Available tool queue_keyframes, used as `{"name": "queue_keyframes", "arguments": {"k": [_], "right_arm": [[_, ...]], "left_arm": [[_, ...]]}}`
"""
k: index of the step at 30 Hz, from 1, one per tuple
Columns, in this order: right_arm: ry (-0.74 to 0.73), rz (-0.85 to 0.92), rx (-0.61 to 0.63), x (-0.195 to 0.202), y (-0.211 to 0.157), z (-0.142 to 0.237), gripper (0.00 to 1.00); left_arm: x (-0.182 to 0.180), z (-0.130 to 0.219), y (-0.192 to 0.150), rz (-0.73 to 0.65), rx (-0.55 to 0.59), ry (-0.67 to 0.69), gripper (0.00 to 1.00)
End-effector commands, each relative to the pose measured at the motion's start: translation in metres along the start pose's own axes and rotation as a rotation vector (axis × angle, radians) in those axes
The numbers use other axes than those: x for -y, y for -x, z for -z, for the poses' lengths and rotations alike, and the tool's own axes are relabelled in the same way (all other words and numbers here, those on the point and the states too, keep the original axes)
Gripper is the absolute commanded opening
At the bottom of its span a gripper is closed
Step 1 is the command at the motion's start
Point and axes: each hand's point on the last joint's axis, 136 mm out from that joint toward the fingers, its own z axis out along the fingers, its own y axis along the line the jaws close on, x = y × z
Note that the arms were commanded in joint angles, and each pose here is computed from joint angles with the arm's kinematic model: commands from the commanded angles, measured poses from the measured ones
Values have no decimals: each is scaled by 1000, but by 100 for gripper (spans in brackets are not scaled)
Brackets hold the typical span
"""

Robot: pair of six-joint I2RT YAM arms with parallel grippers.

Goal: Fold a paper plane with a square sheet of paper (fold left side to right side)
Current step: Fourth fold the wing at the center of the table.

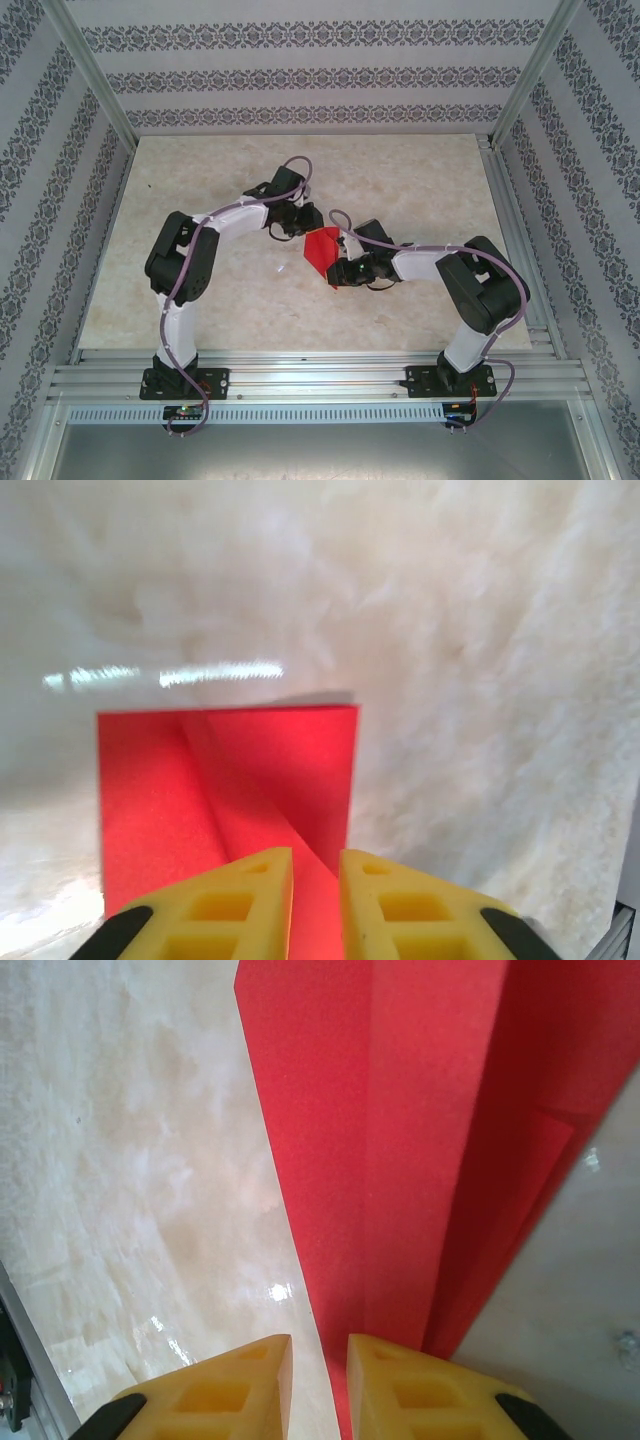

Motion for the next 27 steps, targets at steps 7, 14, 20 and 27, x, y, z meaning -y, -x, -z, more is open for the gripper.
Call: {"name": "queue_keyframes", "arguments": {"k": [7,14,20,27], "right_arm": [[-156,-151,-198,47,-61,-12,23],[-160,-149,-202,48,-61,-12,22],[-162,-147,-204,48,-61,-11,22],[-165,-143,-206,48,-62,-11,22]], "left_arm": [[17,32,-37,-61,3,-163,8],[33,6,-75,-56,-68,-255,2],[26,-14,-86,-38,-116,-236,1],[20,-32,-87,1,-133,-243,0]]}}
